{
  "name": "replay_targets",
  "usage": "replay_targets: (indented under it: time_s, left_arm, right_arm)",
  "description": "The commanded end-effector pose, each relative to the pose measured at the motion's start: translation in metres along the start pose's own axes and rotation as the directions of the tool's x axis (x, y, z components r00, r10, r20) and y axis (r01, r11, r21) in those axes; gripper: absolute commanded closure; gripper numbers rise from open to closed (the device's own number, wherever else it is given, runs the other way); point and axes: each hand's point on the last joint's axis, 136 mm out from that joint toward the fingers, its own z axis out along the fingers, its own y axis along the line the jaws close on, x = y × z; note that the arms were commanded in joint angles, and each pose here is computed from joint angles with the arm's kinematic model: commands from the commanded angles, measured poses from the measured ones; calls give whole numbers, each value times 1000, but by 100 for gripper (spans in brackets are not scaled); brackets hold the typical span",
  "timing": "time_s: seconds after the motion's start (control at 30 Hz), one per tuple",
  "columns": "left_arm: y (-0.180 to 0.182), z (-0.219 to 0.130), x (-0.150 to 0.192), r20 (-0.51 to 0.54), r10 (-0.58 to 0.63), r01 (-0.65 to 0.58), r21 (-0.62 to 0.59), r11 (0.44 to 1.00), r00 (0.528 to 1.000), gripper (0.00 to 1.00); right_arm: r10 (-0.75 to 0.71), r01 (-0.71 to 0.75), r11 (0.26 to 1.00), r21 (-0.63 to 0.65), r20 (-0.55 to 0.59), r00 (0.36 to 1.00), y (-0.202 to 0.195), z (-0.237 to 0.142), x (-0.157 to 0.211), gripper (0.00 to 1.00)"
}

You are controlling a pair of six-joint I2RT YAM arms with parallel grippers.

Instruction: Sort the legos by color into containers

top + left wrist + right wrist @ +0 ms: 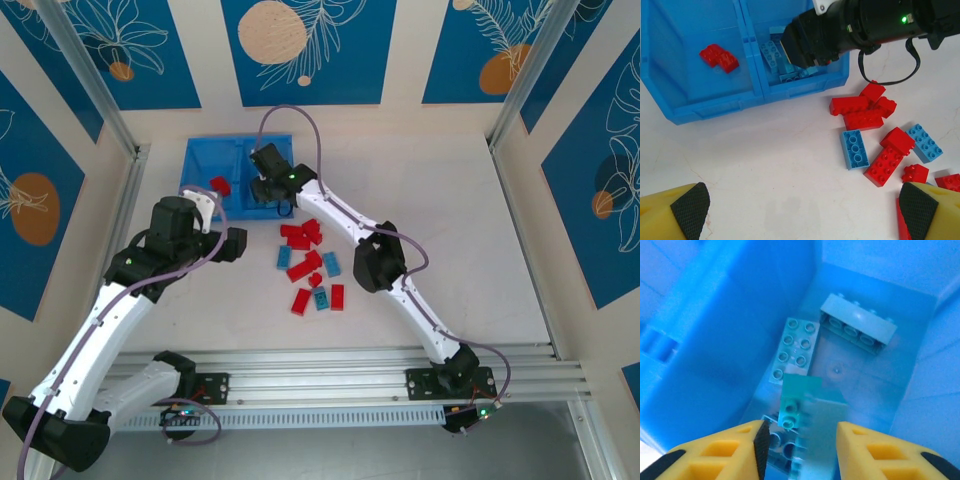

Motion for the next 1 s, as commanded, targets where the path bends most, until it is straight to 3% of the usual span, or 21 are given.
replay_targets:
  time_s: [0.0,0.2,0.3,0.4,0.53,0.6,0.77,0.97]
  left_arm:
    - [-2,4,9,-30,-11,11,7,1000,1000,0]
    - [-20,10,7,-49,13,-7,108,994,999,0]
    - [-44,16,9,-78,49,-29,236,971,996,0]
    - [-75,22,19,-93,164,-119,364,924,982,1]
    - [-110,38,44,-127,363,-264,476,839,923,2]
    - [-119,52,56,-182,422,-291,488,823,888,4]
    - [-127,101,82,-410,448,-251,451,856,794,13]
    - [-136,144,102,-499,525,-297,467,833,689,29]
  right_arm:
    - [56,-49,997,-66,107,993,15,-42,-44,56]
    - [182,-167,979,-119,133,974,9,-112,-76,56]
    - [243,-223,957,-184,92,966,0,-156,-79,53]
    - [300,-286,937,-202,44,953,-24,-191,-71,49]
    - [361,-355,919,-174,7,932,-66,-220,-43,46]
    - [387,-382,911,-157,1,922,-84,-235,-28,45]
    - [474,-477,873,-99,-60,879,-121,-262,26,43]
    - [572,-575,817,-28,-78,816,-148,-294,84,41]
